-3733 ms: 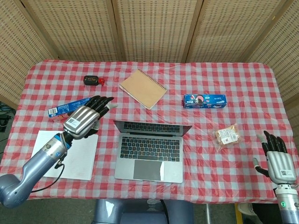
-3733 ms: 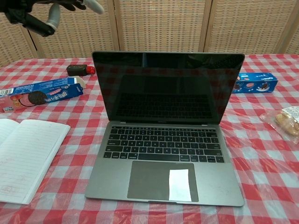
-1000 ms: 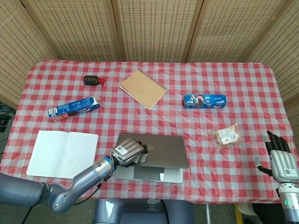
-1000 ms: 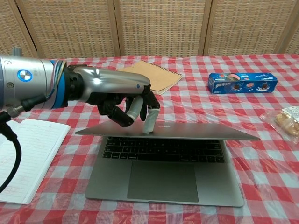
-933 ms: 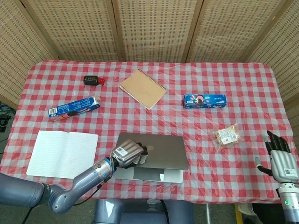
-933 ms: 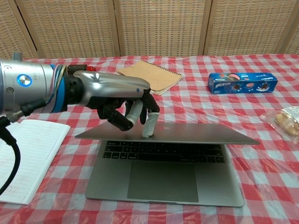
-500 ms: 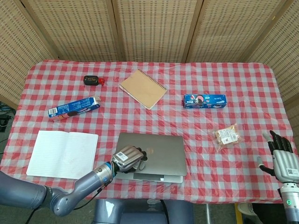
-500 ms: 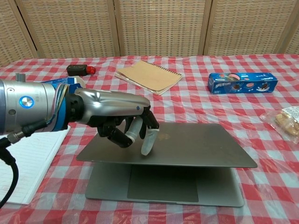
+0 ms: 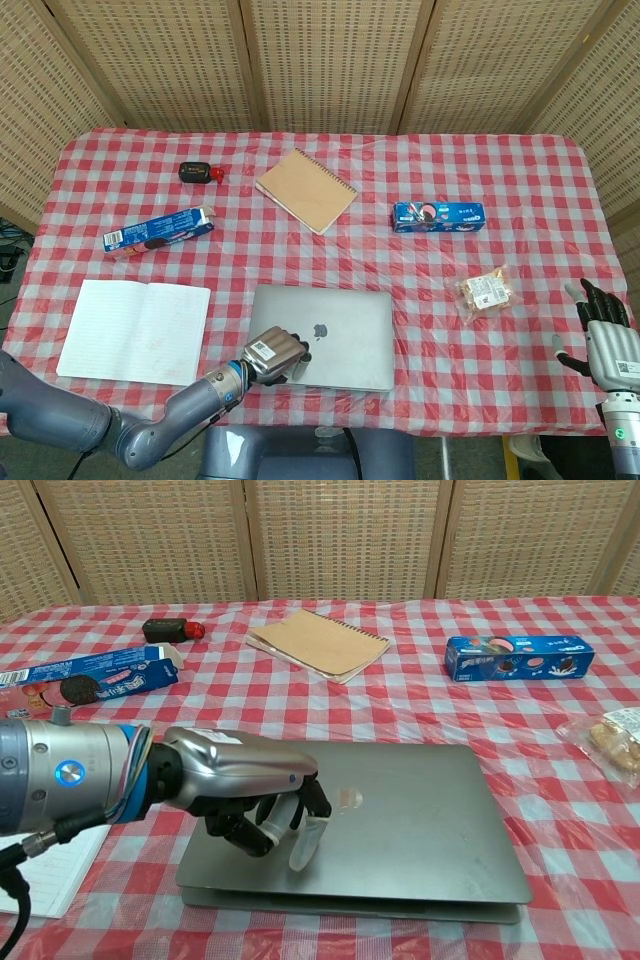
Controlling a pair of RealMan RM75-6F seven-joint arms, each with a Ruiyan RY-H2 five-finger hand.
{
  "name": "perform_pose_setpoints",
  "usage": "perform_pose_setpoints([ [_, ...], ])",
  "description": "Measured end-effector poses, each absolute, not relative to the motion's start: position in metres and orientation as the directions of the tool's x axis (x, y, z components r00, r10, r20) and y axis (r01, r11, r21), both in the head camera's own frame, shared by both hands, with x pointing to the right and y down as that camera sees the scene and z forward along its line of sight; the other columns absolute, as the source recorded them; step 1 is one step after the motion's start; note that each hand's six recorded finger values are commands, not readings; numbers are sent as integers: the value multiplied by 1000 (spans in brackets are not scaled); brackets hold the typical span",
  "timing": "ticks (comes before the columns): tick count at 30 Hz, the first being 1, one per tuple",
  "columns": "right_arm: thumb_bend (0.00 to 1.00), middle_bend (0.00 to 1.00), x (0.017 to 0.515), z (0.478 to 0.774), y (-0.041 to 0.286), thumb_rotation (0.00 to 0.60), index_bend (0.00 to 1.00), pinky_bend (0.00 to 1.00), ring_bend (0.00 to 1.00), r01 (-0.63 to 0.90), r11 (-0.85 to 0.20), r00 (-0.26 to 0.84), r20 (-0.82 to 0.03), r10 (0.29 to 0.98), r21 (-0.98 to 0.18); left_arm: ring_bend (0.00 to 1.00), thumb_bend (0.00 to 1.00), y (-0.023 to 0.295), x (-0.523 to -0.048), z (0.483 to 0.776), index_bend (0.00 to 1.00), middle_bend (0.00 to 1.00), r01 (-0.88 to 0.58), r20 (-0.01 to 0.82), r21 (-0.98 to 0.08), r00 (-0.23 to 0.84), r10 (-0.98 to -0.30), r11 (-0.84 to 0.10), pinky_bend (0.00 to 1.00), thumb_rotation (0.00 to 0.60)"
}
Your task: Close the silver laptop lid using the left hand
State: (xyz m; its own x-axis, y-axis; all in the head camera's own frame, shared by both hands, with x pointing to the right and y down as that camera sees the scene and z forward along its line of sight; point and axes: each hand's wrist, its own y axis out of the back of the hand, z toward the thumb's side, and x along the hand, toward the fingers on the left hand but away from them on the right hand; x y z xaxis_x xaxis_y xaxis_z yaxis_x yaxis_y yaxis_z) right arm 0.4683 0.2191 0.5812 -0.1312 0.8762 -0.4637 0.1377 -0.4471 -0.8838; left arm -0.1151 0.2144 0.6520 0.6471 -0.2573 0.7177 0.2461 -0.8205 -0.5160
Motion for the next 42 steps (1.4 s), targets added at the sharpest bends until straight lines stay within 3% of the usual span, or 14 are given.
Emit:
perform_pose_setpoints([
  [10, 616, 0, 467, 578, 219, 600, 59, 0, 0, 138, -440, -129, -456, 880, -888, 325, 1000, 226, -117, 669, 559, 378, 273, 740, -497, 629, -237, -824, 412, 600],
  [18, 613, 0, 462, 573, 219, 600, 63, 0, 0, 132, -424, -111, -439, 892, -896, 286, 1000, 221, -117, 659, 477, 310, 242, 719, -511, 646, -256, -825, 359, 600],
  [23, 613, 0, 459, 569, 219, 600, 62, 0, 0, 131, -414, -100, -427, 899, -901, 170, 970, 201, -126, 633, 329, 175, 154, 652, -592, 668, -358, -791, 275, 600],
  [27, 610, 0, 457, 569, 219, 600, 52, 0, 0, 127, -413, -90, -425, 901, -902, 43, 786, 183, -142, 611, 176, 31, 83, 576, -687, 668, -471, -722, 136, 600],
  [30, 604, 0, 455, 571, 220, 600, 43, 0, 0, 120, -417, -83, -428, 900, -901, 2, 624, 170, -161, 597, 94, 0, 38, 505, -773, 641, -578, -633, 66, 600],
  [34, 599, 0, 453, 573, 221, 600, 33, 0, 0, 111, -422, -78, -432, 899, -900, 0, 465, 161, -208, 586, 30, 0, 20, 432, -868, 524, -734, -497, 6, 600],
  [38, 598, 0, 450, 573, 221, 600, 27, 0, 0, 99, -421, -67, -428, 901, -902, 0, 316, 170, -266, 582, 0, 0, 56, 409, -906, 374, -833, -420, 0, 600],
  [42, 596, 0, 447, 574, 220, 600, 4, 0, 0, 75, -413, -59, -417, 907, -908, 0, 299, 190, -323, 574, 0, 0, 115, 384, -923, 240, -891, -367, 0, 600],
])
